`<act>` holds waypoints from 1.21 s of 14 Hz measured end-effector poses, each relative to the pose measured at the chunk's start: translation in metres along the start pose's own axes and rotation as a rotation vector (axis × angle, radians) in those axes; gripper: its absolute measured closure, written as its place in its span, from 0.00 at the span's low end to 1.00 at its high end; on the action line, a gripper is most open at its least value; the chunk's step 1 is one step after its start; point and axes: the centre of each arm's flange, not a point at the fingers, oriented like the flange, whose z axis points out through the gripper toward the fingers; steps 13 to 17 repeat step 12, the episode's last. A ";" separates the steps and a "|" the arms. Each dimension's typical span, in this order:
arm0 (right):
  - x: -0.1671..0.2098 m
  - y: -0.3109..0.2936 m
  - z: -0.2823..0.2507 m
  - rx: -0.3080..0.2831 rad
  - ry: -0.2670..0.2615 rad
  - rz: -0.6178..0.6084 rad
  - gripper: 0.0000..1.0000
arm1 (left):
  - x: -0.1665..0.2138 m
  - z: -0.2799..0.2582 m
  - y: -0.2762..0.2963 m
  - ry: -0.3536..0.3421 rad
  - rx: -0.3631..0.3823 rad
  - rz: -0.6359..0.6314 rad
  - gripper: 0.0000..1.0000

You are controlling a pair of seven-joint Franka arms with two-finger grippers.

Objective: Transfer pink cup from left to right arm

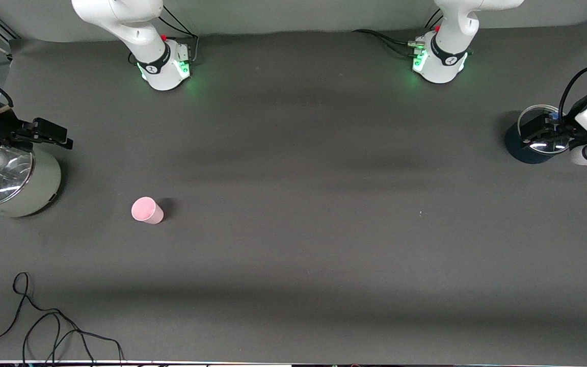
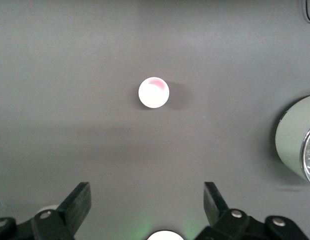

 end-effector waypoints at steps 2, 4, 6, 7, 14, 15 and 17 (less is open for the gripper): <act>0.002 0.003 -0.003 -0.024 0.015 0.001 0.00 | 0.000 0.000 0.000 0.000 0.000 -0.001 0.00; 0.004 0.003 -0.005 -0.027 0.025 0.001 0.00 | 0.000 0.000 -0.001 0.000 0.000 -0.002 0.00; 0.004 0.004 -0.013 -0.029 0.041 0.004 0.00 | 0.000 0.000 -0.001 0.000 0.000 -0.003 0.00; 0.004 0.007 -0.019 -0.029 0.051 0.008 0.00 | 0.000 0.000 -0.001 0.001 0.000 -0.003 0.00; 0.000 0.012 -0.023 -0.029 0.028 -0.017 0.00 | 0.000 0.000 -0.001 0.000 -0.001 -0.003 0.00; 0.000 0.012 -0.023 -0.029 0.028 -0.017 0.00 | 0.000 0.000 -0.001 0.000 -0.001 -0.003 0.00; 0.000 0.012 -0.023 -0.029 0.028 -0.017 0.00 | 0.000 0.000 -0.001 0.000 -0.001 -0.003 0.00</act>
